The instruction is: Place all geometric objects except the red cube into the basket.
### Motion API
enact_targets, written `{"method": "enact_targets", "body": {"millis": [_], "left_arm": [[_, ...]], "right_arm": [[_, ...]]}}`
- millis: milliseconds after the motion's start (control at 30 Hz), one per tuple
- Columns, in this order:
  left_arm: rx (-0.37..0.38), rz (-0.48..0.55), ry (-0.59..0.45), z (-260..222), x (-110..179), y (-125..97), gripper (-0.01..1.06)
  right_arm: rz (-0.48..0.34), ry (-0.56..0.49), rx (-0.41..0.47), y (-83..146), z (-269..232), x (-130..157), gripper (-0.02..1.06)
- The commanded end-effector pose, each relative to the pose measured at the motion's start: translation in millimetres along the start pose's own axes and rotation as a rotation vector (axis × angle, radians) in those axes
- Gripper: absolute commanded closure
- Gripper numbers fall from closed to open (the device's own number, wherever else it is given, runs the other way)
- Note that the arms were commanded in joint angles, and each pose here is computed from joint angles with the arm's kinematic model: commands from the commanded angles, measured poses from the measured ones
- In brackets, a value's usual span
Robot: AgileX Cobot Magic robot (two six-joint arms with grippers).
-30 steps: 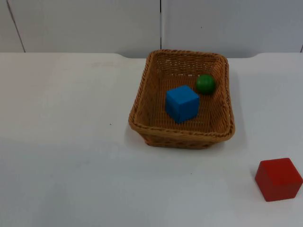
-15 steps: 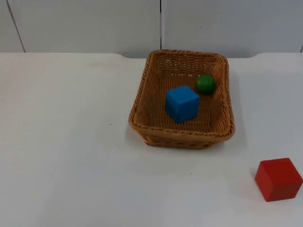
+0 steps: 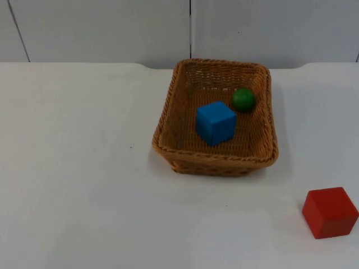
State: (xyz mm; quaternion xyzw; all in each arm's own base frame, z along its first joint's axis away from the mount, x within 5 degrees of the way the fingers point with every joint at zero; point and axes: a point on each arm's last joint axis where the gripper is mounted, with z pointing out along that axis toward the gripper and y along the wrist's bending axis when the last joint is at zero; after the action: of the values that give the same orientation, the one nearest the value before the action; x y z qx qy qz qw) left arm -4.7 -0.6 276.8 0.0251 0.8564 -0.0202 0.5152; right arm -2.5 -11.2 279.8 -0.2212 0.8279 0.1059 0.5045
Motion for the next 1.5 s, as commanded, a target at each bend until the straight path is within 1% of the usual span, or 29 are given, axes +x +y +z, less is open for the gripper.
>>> {"method": "enact_targets", "body": {"millis": [0, 300, 400, 500, 533, 600, 700, 733, 867, 1000, 1333, 1400, 1467], "left_arm": [[-0.005, 0.000, 0.005, 0.7, 1.8, 0.3, 0.00], [-0.005, 0.000, 0.005, 0.7, 1.8, 0.3, 0.00], [-0.005, 0.000, 0.005, 0.7, 1.8, 0.3, 0.00], [-0.005, 0.000, 0.005, 0.7, 1.8, 0.3, 0.00], [-0.005, 0.000, 0.005, 0.7, 1.8, 0.3, 0.00], [-0.005, 0.000, 0.005, 0.7, 1.8, 0.3, 0.00], [-0.005, 0.000, 0.005, 0.7, 1.8, 0.3, 0.00], [-0.005, 0.000, 0.005, 0.7, 1.8, 0.3, 0.00], [-0.005, 0.000, 0.005, 0.7, 1.8, 0.3, 0.00], [-0.005, 0.000, 0.005, 0.7, 1.8, 0.3, 0.00], [-0.005, 0.000, 0.004, 0.6, 1.7, 0.3, 0.00], [-0.014, -0.005, 0.004, 0.6, 1.7, 0.2, 0.00], [-0.039, -0.018, 0.004, 0.6, 1.7, 0.1, 0.00]], "right_arm": [[0.004, -0.013, -0.002, 0.2, 0.5, -0.3, -0.01], [0.011, -0.012, 0.011, 0.3, 0.4, -0.3, -0.01], [0.050, -0.011, 0.086, 0.9, -0.3, -0.2, -0.01], [0.112, -0.005, 0.203, 2.0, -1.1, 0.2, -0.01], [0.112, -0.005, 0.203, 2.0, -1.1, 0.2, -0.01], [0.154, 0.000, 0.284, 2.8, -1.7, 0.5, -0.01], [0.203, 0.005, 0.379, 3.8, -2.2, 0.7, -0.01], [0.203, 0.005, 0.379, 3.8, -2.2, 0.7, -0.01], [0.242, 0.009, 0.454, 4.7, -2.5, 0.8, -0.01], [0.252, 0.010, 0.473, 4.9, -2.6, 0.9, -0.01], [0.252, 0.010, 0.473, 4.9, -2.6, 0.9, -0.01], [0.252, 0.010, 0.473, 4.9, -2.6, 0.9, -0.01], [0.252, 0.010, 0.473, 4.9, -2.6, 0.9, -0.01]]}}
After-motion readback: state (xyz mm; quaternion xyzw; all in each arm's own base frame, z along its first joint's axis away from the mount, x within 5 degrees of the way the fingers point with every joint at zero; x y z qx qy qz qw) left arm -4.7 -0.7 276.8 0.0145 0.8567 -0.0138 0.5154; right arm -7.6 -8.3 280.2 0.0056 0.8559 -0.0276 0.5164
